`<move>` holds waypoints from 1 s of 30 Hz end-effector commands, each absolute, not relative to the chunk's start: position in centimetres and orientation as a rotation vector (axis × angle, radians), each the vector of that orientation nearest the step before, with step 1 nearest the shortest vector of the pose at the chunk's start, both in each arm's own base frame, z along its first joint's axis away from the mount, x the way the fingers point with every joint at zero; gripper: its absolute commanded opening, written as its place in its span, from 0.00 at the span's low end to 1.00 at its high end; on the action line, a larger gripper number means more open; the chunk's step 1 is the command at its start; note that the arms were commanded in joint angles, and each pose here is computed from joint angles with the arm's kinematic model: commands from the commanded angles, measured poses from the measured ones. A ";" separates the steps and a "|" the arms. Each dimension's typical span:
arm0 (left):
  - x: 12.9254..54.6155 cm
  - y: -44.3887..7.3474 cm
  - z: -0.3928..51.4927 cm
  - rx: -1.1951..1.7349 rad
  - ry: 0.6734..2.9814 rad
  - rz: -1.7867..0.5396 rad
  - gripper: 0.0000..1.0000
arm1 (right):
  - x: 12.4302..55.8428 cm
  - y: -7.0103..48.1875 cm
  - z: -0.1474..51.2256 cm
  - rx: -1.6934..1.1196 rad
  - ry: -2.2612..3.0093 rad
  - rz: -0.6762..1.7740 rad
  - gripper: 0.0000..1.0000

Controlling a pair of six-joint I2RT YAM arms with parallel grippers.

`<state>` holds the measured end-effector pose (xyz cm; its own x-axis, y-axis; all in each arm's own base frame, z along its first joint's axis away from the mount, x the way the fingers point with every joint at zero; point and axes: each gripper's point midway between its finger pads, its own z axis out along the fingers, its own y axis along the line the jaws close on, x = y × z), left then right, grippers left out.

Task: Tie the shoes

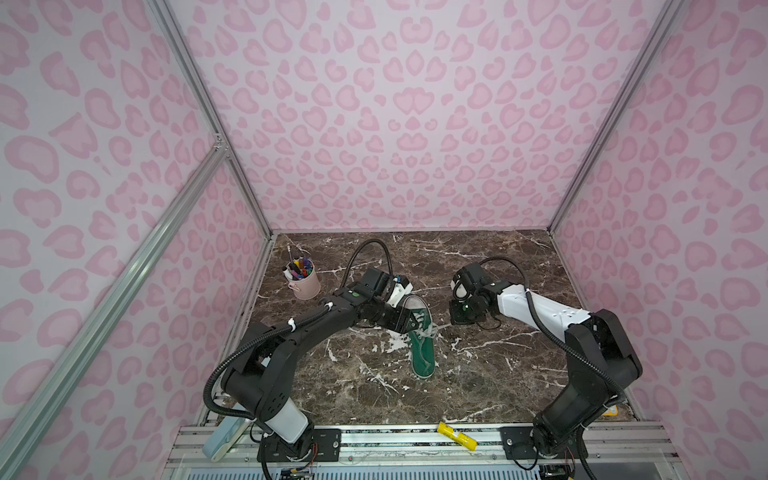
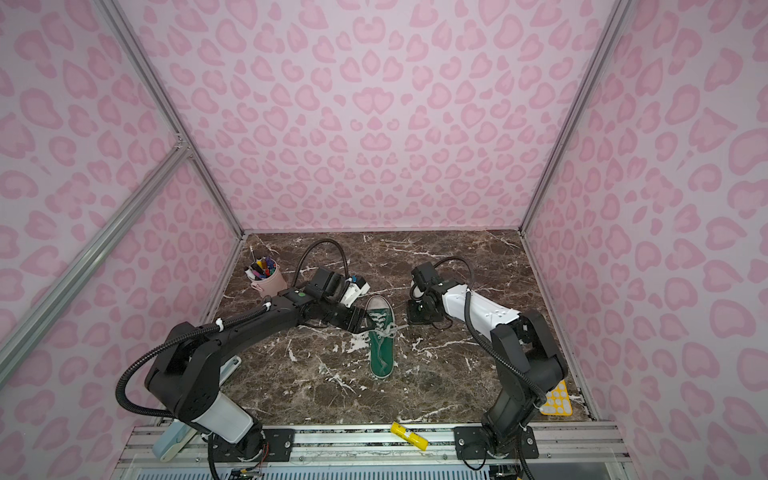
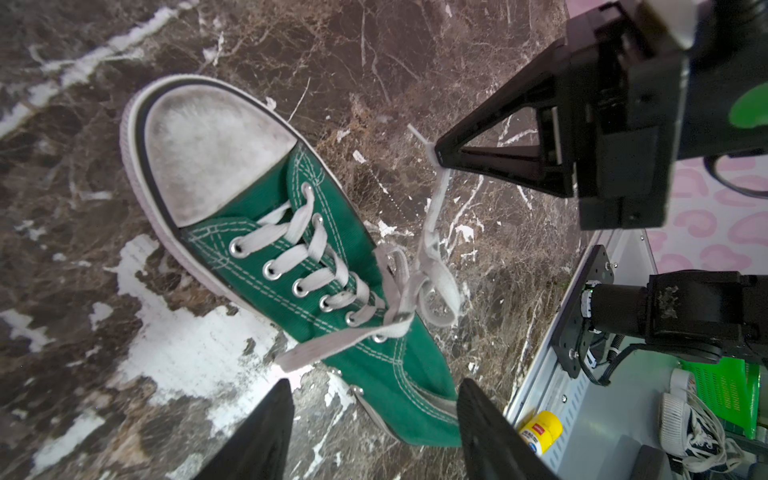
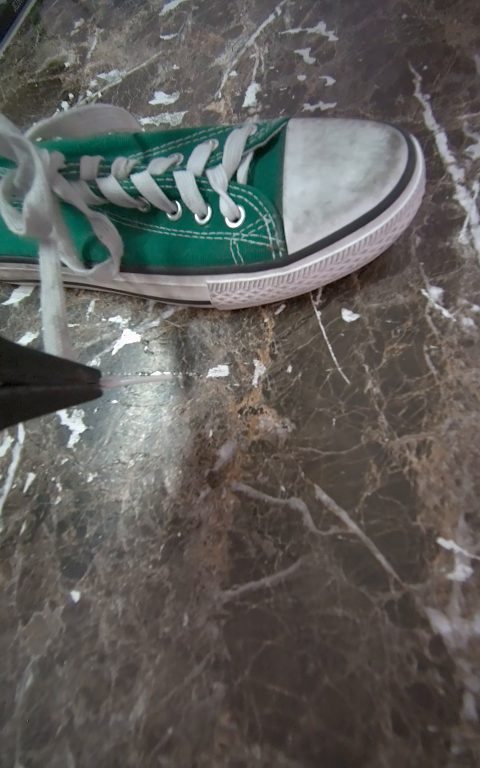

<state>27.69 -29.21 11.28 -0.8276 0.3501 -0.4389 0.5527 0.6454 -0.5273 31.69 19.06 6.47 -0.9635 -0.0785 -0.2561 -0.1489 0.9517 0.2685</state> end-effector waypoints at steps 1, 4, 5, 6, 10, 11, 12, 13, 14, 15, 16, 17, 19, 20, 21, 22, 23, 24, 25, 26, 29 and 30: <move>28.4 -30.2 11.5 0.745 2.542 -0.899 0.66 | 31.5 19.3 6.1 -0.173 2.868 0.442 0.00; 28.5 -31.6 11.1 0.772 2.523 -0.832 0.67 | 31.5 19.7 5.8 -0.163 2.873 0.478 0.01; 28.7 -31.9 11.0 0.773 2.520 -0.796 0.67 | 31.5 19.9 5.8 -0.162 2.876 0.495 0.03; 28.8 -32.2 10.8 0.779 2.516 -0.770 0.68 | 31.5 20.0 5.7 -0.162 2.883 0.515 0.06; 29.4 -32.9 10.9 0.774 2.498 -0.746 0.69 | 31.3 19.8 5.8 -0.107 2.876 0.573 0.27; 29.5 -33.0 10.9 0.773 2.498 -0.747 0.69 | 31.3 19.5 6.0 -0.081 2.866 0.590 0.30; 29.5 -33.1 11.0 0.774 2.496 -0.752 0.69 | 31.3 19.1 6.2 -0.058 2.860 0.599 0.32; 29.5 -33.2 11.2 0.775 2.491 -0.757 0.69 | 31.1 18.8 6.4 -0.042 2.854 0.609 0.33; 29.5 -33.3 11.3 0.774 2.487 -0.764 0.69 | 31.0 18.6 6.8 -0.027 2.842 0.624 0.33; 29.4 -33.3 11.5 0.772 2.484 -0.774 0.70 | 31.0 18.4 7.2 -0.017 2.826 0.650 0.33; 29.3 -33.4 11.6 0.772 2.480 -0.785 0.70 | 30.8 18.5 7.6 -0.009 2.812 0.681 0.33; 29.2 -33.5 11.8 0.772 2.476 -0.799 0.70 | 30.5 19.0 8.0 -0.011 2.793 0.740 0.33; 29.0 -33.5 12.1 0.763 2.473 -0.827 0.70 | 30.1 20.3 8.8 0.003 2.756 0.881 0.34; 28.8 -33.5 12.1 0.759 2.473 -0.847 0.70 | 30.0 21.1 9.1 0.019 2.730 0.970 0.34; 28.7 -33.5 12.2 0.750 2.470 -0.865 0.70 | 29.8 21.6 9.2 0.050 2.711 1.043 0.35; 28.6 -33.5 12.3 0.744 2.467 -0.874 0.70 | 29.7 22.0 9.1 0.073 2.699 1.091 0.35; 28.5 -33.4 12.3 0.736 2.467 -0.884 0.70 | 29.8 22.3 9.0 0.098 2.681 1.131 0.35; 28.5 -33.2 12.2 0.727 2.471 -0.887 0.70 | 29.8 22.5 8.9 0.118 2.670 1.160 0.34; 28.4 -33.1 12.3 0.722 2.470 -0.893 0.70 | 29.9 22.8 8.8 0.124 2.661 1.185 0.33; 28.3 -32.9 12.3 0.718 2.471 -0.898 0.70 | 29.9 23.0 8.7 0.126 2.654 1.208 0.33; 28.3 -32.5 12.3 0.706 2.475 -0.897 0.70 | 30.0 23.2 8.1 0.125 2.668 1.227 0.31; 28.2 -32.3 12.3 0.703 2.479 -0.898 0.70 | 29.9 23.3 7.9 0.127 2.675 1.233 0.30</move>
<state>28.10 -32.07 11.60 -0.7961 0.3304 -0.5069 0.5723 0.6832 -0.4535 29.39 22.21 7.18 -0.9779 0.1577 -0.1372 0.0136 0.7030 0.7111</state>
